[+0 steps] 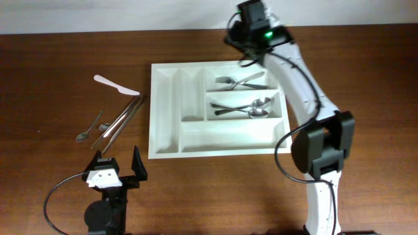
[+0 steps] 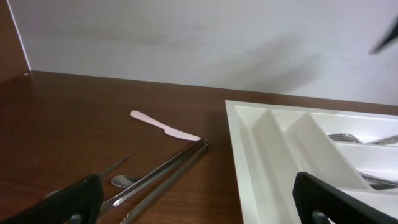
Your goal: Pack container
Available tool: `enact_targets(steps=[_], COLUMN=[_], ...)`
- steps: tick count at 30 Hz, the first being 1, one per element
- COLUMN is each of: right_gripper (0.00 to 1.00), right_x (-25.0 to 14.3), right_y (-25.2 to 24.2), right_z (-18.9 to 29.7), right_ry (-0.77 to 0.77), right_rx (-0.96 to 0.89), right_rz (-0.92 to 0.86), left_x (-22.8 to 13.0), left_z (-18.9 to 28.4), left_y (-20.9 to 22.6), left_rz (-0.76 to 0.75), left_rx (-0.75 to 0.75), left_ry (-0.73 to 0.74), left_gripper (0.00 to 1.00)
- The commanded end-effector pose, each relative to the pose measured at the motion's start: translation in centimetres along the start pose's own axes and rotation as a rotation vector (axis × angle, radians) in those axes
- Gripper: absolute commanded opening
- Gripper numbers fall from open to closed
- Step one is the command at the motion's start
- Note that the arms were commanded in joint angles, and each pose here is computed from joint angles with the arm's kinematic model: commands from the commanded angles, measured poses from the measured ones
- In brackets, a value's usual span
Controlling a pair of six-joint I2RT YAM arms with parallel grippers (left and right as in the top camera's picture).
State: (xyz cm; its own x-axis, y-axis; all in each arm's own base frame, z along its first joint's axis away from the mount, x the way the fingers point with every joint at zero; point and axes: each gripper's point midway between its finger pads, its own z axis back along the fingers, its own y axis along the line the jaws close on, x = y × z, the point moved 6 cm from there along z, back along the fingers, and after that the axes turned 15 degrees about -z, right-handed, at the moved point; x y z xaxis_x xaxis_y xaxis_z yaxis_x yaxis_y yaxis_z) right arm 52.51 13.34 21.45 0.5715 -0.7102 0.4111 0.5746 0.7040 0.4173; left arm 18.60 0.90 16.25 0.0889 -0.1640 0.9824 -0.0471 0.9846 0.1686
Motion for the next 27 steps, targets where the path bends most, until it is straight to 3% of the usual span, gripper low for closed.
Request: enact_targets(steps=[1,11,21,27], right_gripper=[0.99,0.99,0.99,0.99], right_x=[5.8,9.7,14.1,15.2], right_y=[-3.1,-12.6,-19.9,-22.0], right_z=[4.5,5.5,6.6,6.7], right_ry=[-0.078,0.112,0.119,0.175], right_rx=[-0.098,-0.337,-0.488,-0.397], right_rz=[0.378,0.536,0.401,0.305], left_x=[-0.1,-0.1,-0.1,-0.1], left_z=[0.0,0.0,0.0,0.0], left_y=[-0.1,-0.1,-0.1,-0.1], left_rz=[0.005,0.005,0.005,0.005], left_rx=[-0.006,-0.006,-0.006,-0.006], left_ry=[-0.001,-0.001,-0.001,-0.001], left_gripper=[0.99,0.99,0.99,0.99])
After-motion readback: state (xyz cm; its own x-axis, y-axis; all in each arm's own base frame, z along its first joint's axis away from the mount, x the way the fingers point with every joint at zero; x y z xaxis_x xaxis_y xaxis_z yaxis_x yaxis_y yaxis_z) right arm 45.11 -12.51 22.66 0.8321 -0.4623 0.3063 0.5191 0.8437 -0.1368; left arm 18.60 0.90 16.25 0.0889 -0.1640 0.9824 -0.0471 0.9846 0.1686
